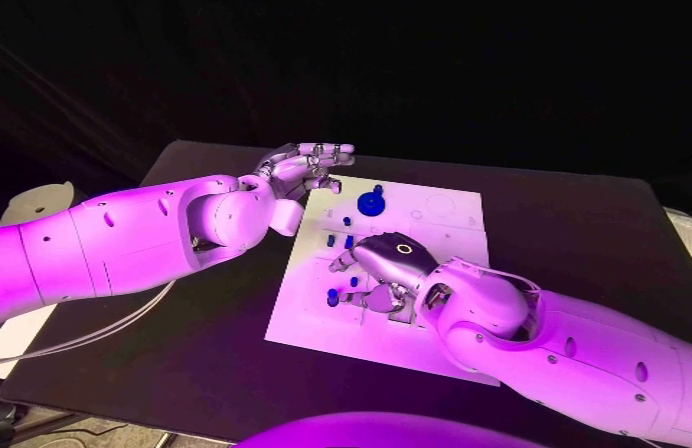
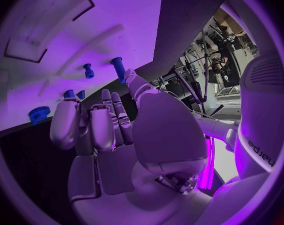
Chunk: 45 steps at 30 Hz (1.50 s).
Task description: Assemble the parts on the task board
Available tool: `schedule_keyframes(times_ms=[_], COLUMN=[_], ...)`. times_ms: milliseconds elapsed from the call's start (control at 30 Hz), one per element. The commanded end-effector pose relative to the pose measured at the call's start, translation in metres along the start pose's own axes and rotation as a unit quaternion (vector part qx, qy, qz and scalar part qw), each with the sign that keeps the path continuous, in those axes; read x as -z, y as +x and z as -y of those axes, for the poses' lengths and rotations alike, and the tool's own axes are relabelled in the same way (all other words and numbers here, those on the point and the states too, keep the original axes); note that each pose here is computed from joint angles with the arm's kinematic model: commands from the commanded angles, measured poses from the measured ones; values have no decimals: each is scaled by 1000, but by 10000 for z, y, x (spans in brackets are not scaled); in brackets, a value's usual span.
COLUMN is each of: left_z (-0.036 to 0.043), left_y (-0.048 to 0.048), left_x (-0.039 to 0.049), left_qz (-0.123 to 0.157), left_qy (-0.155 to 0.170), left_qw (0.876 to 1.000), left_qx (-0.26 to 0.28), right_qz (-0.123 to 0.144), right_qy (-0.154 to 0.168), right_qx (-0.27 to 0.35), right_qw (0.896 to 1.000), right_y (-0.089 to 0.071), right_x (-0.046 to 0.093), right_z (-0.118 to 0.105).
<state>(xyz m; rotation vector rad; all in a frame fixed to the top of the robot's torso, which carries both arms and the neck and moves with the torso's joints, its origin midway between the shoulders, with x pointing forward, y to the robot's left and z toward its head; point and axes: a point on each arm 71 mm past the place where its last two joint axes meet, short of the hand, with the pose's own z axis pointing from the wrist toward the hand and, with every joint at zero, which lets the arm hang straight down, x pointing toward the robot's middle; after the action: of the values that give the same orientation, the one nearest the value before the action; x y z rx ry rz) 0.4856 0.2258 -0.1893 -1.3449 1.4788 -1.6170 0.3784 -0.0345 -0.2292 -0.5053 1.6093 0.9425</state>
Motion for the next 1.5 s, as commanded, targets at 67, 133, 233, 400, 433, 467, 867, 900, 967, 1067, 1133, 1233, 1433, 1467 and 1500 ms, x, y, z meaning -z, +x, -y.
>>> schedule_keyframes(times_ms=[67, 133, 233, 400, 433, 467, 867, 900, 967, 1067, 1133, 1233, 1433, 1467, 1500], left_z=[8, 11, 13, -12, -19, -23, -43, -45, -47, -50, -52, -53, -54, -54, -54], left_y=[12, 1, -3, 13, 15, 16, 24, 26, 29, 32, 31, 27, 26, 26, 26], left_x=[11, 17, 20, 16, 17, 17, 21, 20, 18, 19, 20, 23, 25, 24, 24], left_qz=[-10, -9, -8, -10, -10, -10, -12, -12, -13, -13, -13, -13, -13, -13, -13], left_qy=[1, 1, 2, 0, -1, -1, -2, -2, -2, -3, -3, -3, -3, -3, -3], left_qw=[1000, 1000, 1000, 1000, 1000, 1000, 1000, 1000, 1000, 1000, 1000, 1000, 1000, 1000, 1000], left_qx=[2, 1, 1, 2, 2, 3, 3, 3, 4, 4, 4, 4, 4, 4, 4], right_qz=[42, 47, 46, 41, 37, 33, -2, -5, -12, -20, -25, -32, -52, -56, -60], right_qy=[28, 61, 114, 225, 242, 255, 342, 343, 345, 345, 344, 342, 333, 332, 331], right_qx=[-73, -107, -143, -177, -180, -181, -127, -124, -120, -119, -119, -114, -107, -105, -103], right_qw=[996, 991, 982, 957, 953, 949, 931, 931, 931, 931, 931, 932, 935, 936, 936], right_y=[-253, -381, -508, -586, -566, -549, -349, -331, -291, -237, -210, -175, -104, -93, -84], right_x=[214, 359, 573, 1011, 1080, 1133, 1470, 1468, 1457, 1432, 1415, 1379, 1296, 1284, 1274], right_z=[188, 347, 550, 835, 863, 881, 946, 944, 941, 935, 932, 931, 911, 909, 907])
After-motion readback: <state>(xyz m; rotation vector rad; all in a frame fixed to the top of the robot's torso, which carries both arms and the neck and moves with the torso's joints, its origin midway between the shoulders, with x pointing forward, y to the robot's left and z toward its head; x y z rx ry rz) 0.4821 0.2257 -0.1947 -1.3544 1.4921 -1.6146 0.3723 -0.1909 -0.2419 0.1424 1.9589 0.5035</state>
